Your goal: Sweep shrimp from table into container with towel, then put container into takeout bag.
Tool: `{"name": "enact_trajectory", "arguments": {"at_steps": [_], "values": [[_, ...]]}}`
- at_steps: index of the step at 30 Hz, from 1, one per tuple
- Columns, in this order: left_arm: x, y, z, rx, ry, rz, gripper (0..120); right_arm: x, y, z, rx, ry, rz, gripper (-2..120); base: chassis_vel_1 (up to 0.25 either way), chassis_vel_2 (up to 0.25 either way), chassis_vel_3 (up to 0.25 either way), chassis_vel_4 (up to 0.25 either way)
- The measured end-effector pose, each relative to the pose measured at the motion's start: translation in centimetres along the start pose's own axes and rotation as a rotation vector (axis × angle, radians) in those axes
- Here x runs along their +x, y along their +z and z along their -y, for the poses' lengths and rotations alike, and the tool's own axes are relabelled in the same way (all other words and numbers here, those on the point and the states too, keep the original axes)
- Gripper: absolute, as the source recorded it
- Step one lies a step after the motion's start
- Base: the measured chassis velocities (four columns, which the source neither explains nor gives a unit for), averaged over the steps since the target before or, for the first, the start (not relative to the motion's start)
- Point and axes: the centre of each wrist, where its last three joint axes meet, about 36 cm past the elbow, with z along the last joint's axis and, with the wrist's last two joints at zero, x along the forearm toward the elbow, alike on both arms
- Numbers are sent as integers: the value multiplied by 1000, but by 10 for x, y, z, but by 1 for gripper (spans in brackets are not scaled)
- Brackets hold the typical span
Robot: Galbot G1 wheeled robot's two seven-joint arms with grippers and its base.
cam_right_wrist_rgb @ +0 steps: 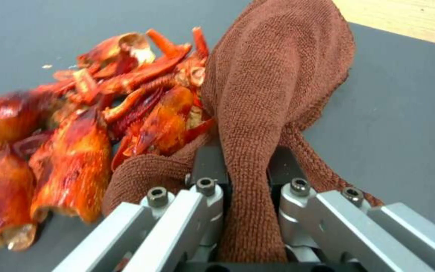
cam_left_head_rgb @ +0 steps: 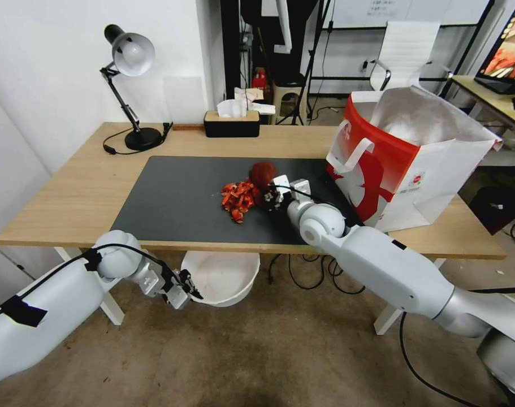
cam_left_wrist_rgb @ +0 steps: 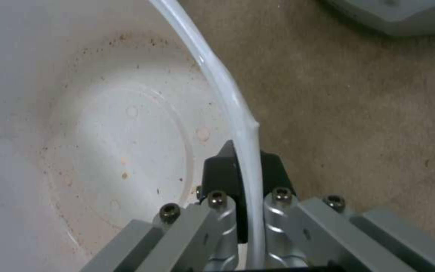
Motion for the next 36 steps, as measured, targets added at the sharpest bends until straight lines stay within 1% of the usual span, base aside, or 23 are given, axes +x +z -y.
{"name": "enact_trajectory", "arguments": {"at_steps": [6,10,14,29,36], "values": [[5,2,0,9,-19,-6,0,19,5,-2,30,-25,-22,7,0,0,0,0],[9,3,-2,11,-29,-11,0,35,11,-3,43,-89,-29,7,0,0,0,0],[10,3,-4,11,-37,-12,0,39,13,-5,44,-114,-31,7,0,0,0,0],[11,-2,-6,15,-55,-18,0,64,27,-13,60,-167,-46,7,0,0,0,0],[14,-9,-6,6,-55,-25,0,70,29,-16,61,-177,-45,7,0,0,0,0]]}}
